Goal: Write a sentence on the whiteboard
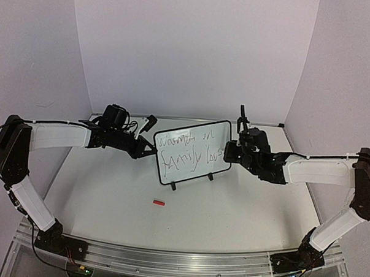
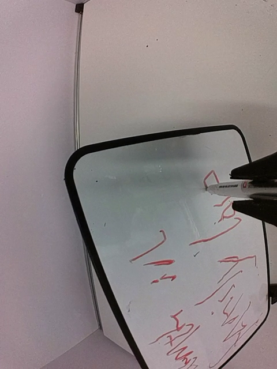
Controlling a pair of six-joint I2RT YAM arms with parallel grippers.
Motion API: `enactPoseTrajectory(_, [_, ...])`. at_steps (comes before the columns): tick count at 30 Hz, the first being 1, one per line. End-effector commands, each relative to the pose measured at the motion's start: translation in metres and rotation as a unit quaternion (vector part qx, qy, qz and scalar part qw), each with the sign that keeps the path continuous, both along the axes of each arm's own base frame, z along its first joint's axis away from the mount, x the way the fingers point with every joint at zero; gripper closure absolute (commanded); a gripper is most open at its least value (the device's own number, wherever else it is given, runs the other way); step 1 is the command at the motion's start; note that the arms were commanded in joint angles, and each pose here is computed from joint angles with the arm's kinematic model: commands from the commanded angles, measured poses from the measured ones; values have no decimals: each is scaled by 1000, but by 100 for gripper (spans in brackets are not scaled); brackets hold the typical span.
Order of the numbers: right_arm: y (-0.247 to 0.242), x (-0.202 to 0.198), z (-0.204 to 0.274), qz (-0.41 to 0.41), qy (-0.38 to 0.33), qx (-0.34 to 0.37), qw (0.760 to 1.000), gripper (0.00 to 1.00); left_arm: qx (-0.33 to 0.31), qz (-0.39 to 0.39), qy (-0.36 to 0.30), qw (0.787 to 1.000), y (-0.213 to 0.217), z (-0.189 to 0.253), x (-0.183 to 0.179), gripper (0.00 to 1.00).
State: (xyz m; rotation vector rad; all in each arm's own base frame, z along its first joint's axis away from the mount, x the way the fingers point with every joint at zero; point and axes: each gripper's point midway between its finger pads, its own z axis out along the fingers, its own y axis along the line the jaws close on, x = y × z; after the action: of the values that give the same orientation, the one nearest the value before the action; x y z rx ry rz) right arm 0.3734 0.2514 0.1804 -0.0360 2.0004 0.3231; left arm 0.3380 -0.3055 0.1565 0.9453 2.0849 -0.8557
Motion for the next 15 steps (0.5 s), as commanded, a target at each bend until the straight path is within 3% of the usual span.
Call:
enactPoseTrajectory(1, [1,1,1,-3,4,15,1000,100,43,14,-3,999,9,-17,7,100])
enactPoseTrajectory(15, [-8,-8,-21,-15,29,15,999,100,42,13,-3,999,9,-16,8,100])
